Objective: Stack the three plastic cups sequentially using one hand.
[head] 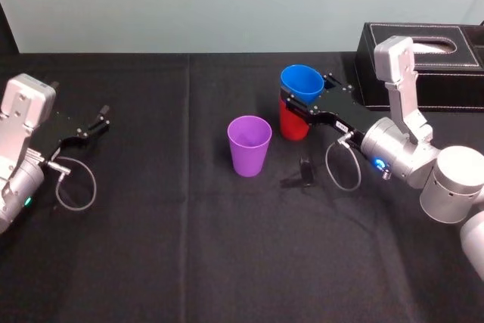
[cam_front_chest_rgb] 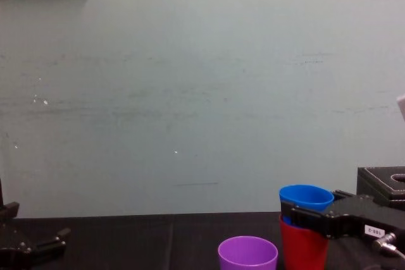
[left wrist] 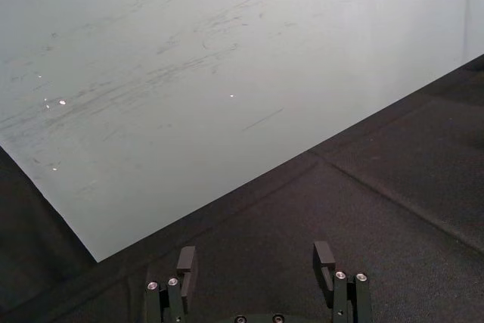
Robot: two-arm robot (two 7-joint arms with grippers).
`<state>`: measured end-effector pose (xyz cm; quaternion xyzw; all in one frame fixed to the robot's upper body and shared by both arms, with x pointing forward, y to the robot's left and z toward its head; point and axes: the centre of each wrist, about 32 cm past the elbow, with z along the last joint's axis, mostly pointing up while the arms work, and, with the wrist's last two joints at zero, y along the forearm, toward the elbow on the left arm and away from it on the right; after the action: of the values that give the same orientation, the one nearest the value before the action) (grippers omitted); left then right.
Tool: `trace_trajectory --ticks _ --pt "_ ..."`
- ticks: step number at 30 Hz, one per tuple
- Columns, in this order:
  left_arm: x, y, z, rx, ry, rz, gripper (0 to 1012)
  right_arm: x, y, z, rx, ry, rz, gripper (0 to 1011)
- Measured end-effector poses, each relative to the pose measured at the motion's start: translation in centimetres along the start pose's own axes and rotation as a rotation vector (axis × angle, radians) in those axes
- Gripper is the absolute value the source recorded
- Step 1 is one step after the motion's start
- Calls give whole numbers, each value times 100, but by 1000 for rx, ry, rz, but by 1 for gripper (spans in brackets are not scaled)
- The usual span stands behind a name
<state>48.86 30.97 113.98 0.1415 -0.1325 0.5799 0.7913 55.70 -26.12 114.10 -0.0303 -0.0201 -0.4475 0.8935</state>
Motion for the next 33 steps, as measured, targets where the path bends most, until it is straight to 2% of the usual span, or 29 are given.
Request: trace_trajectory --ticks 22,33 --pt "0 0 0 0 0 0 1004 -15 1 -23 -3 -3 -4 736" --pt "0 0 0 0 0 0 1005 -14 1 -22 -3 -3 -4 1003"
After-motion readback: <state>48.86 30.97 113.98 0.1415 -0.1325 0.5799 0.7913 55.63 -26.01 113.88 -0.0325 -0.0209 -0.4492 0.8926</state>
